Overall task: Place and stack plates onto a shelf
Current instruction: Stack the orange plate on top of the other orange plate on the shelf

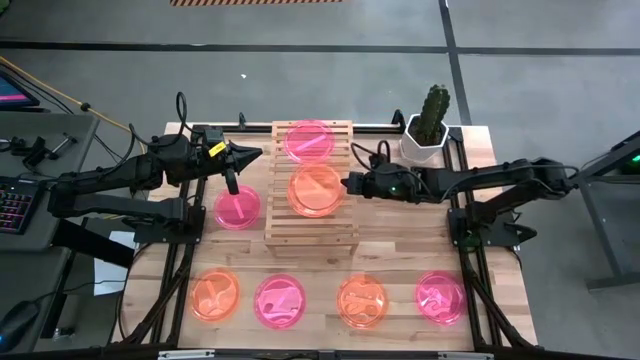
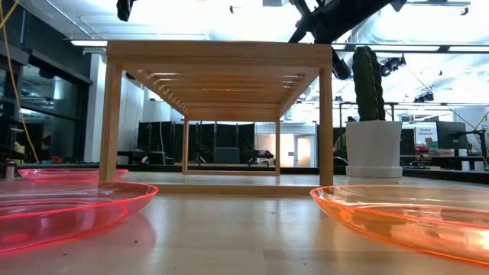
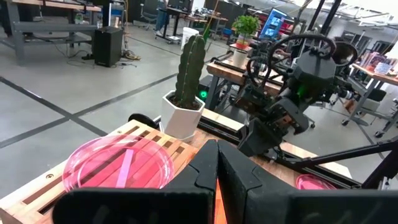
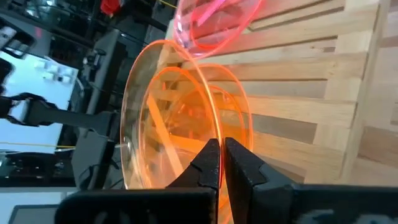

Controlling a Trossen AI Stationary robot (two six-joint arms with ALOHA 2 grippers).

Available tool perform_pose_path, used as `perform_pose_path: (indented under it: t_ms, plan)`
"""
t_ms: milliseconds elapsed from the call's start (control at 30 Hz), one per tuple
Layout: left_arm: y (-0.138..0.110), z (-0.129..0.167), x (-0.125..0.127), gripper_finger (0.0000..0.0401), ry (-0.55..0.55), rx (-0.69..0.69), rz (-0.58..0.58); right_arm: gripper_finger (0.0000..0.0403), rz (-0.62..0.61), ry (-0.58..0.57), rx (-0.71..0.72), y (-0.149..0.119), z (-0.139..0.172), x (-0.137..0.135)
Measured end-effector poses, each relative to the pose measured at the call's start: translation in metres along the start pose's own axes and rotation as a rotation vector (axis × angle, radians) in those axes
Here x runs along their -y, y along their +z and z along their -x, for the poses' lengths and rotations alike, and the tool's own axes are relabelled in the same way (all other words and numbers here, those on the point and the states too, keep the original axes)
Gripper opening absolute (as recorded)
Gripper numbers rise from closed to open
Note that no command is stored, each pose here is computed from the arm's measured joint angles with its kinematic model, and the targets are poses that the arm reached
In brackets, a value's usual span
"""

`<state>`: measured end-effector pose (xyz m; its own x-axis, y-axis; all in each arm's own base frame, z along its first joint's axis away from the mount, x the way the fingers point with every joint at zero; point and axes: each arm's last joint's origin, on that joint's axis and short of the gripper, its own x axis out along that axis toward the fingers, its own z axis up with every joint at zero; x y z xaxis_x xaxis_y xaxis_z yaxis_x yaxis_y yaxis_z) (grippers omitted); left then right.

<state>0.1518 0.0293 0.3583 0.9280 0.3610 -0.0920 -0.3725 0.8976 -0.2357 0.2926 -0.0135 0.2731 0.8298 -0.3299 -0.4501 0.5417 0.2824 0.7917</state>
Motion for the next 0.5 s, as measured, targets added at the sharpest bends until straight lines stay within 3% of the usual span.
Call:
perform_pose_path:
  t_ms: [267,500]
  plan:
    - [0.0000,0.0001,0.0000,0.0000,0.000,0.000,0.000,0.0008,0.010,-0.016,-0.010,-0.0040,-0.0050,0.0021]
    - [0.0001,0.0000,-0.0003,0.0000,0.011,0.003,0.000,0.0089,0.034,-0.015,0.001,-0.0035,-0.0050,0.0019]
